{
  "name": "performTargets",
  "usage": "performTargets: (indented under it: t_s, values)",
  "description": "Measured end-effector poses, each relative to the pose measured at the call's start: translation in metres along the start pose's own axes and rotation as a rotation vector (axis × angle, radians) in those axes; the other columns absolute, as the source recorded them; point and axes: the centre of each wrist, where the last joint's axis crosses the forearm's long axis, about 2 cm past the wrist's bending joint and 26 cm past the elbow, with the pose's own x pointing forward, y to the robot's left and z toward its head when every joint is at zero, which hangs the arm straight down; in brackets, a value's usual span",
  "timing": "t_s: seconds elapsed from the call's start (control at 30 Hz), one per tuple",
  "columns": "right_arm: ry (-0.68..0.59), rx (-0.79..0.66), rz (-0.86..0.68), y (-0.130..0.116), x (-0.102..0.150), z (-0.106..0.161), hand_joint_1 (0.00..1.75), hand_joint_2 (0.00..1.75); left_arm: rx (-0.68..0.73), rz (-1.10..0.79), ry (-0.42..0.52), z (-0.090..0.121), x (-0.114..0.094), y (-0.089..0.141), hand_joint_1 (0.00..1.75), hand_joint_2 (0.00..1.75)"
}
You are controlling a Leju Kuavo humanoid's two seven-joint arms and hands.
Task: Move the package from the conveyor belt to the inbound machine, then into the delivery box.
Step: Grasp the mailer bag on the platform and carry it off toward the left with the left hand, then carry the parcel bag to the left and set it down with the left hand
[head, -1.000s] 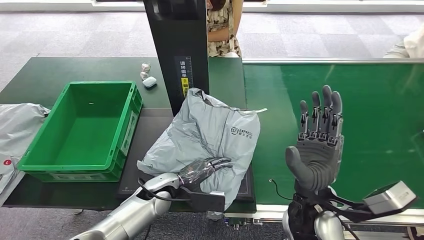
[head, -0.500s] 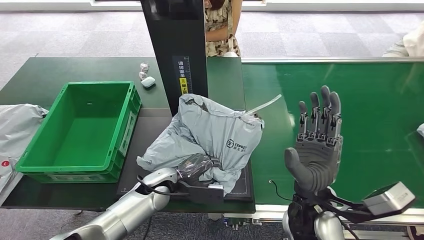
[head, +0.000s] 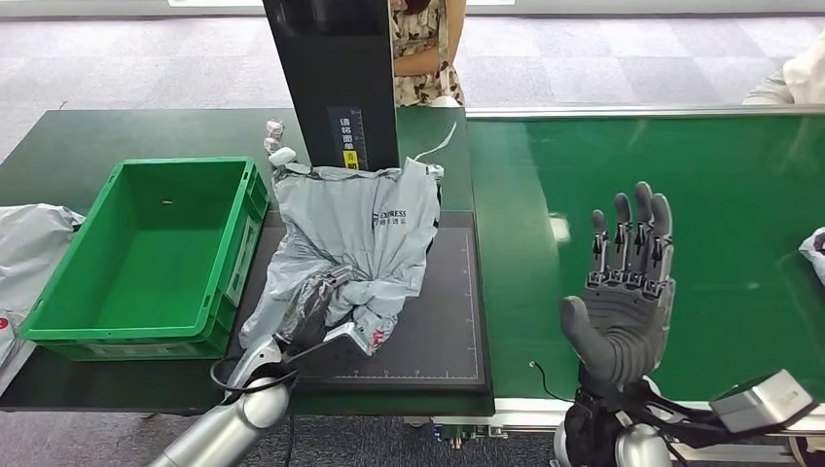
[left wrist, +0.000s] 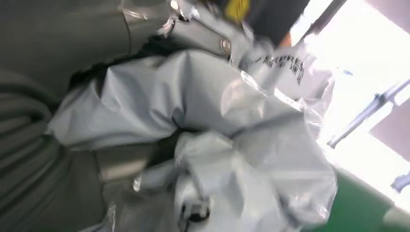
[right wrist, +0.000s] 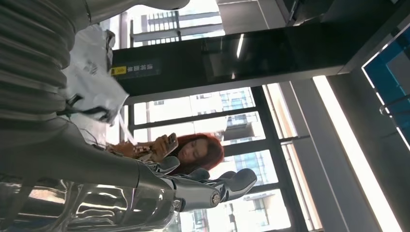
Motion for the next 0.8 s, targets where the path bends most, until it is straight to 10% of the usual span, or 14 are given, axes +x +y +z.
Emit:
performTargets:
  t_s: [0.33,0.8]
  values:
    - [0.019,-0.032,0.029,-0.006,0.003,0.014,0.00,1.75,0.608,-0.115,-0.263,0.060,0.067,0.062,1.75,1.75]
    - [0.039,0.028,-0.004,-0.004,0.002,0.010,0.00,1.75,0.895,-0.208,-0.378,0.080,0.107,0.116,1.75,1.75]
